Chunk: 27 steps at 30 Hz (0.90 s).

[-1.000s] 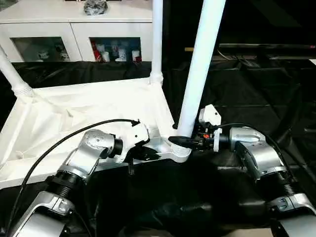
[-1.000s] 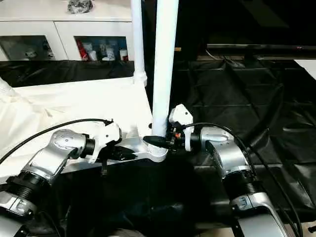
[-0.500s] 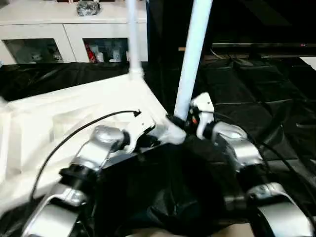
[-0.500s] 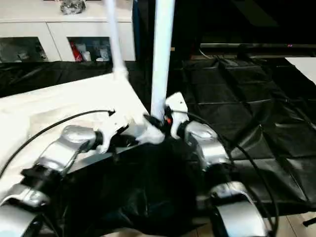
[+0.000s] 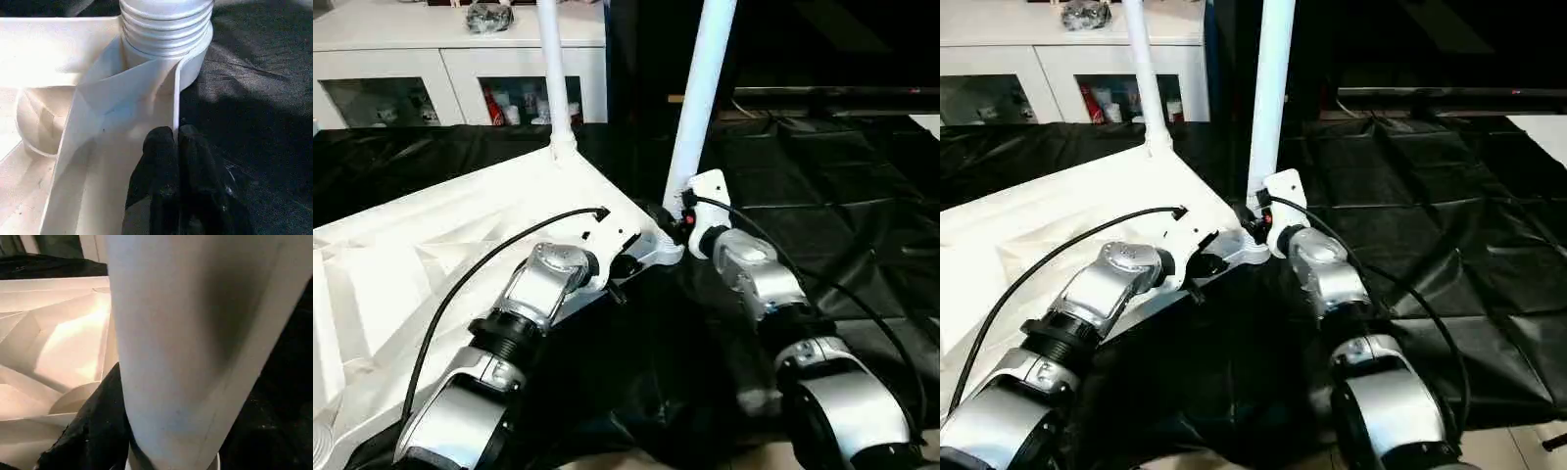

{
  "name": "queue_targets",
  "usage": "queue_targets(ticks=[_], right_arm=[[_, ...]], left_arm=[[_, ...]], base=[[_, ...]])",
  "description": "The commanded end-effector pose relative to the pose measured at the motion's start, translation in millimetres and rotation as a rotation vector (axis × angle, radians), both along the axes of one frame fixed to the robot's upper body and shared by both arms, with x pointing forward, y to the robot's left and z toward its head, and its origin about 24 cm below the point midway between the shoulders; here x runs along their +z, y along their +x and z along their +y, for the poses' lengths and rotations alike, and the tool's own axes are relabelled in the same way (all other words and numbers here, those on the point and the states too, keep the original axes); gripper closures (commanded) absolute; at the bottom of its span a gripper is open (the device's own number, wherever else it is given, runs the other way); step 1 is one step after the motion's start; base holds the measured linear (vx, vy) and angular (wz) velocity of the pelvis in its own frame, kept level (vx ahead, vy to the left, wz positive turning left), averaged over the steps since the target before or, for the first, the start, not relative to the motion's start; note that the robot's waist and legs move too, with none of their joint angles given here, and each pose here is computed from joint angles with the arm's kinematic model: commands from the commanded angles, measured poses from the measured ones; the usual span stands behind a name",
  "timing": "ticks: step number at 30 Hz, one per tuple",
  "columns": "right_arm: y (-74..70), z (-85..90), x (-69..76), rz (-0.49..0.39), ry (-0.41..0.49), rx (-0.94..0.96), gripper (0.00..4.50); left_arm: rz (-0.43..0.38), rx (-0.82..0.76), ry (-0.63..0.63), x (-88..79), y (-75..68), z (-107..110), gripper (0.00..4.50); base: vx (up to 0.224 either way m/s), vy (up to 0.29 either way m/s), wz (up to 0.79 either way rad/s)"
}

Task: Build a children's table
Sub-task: Insert table leg to table base

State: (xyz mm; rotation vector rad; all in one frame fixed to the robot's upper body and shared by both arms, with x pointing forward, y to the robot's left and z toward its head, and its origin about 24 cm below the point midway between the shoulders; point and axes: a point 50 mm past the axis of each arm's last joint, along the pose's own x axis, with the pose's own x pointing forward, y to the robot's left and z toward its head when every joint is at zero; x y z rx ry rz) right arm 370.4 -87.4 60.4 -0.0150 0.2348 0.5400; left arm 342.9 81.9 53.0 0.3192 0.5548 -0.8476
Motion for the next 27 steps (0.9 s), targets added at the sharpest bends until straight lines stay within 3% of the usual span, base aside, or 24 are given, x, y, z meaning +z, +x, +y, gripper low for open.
queue_targets(ticks=[1,3,4,12,20,27], right_arm=[[-30.2,22.6,-55.0,0.257,-0.019,0.074,2.62],[-29.8,22.9,-54.8,0.259,-0.018,0.075,2.62],[-29.6,23.4,-53.6,0.261,-0.002,0.088,2.27],[-25.3,23.5,-42.6,0.213,0.029,0.158,1.57],[-15.8,7.9,-14.5,0.082,0.054,0.245,0.92],[-23.9,-8.8,-1.7,0.03,0.006,0.427,0.75]], left_arm=[[-0.083,0.008,-0.026,20.9,9.2,-13,4.5],[-0.084,0.009,-0.028,21.1,9.3,-12,4.5],[-0.085,0.006,-0.03,21.2,9.3,-12,4.5],[-0.136,-0.067,-0.054,25.8,6.7,-13,4.5],[-0.144,-0.176,-0.105,27.6,-2.6,-7,4.5],[-0.14,-0.259,-0.11,25.3,-9.2,1,4.5]], base=[[0.0,0.0,0.0],[0.0,0.0,0.0],[0.0,0.0,0.0],[0.0,0.0,0.0],[0.0,0.0,0.0],[0.0,0.0,0.0]])
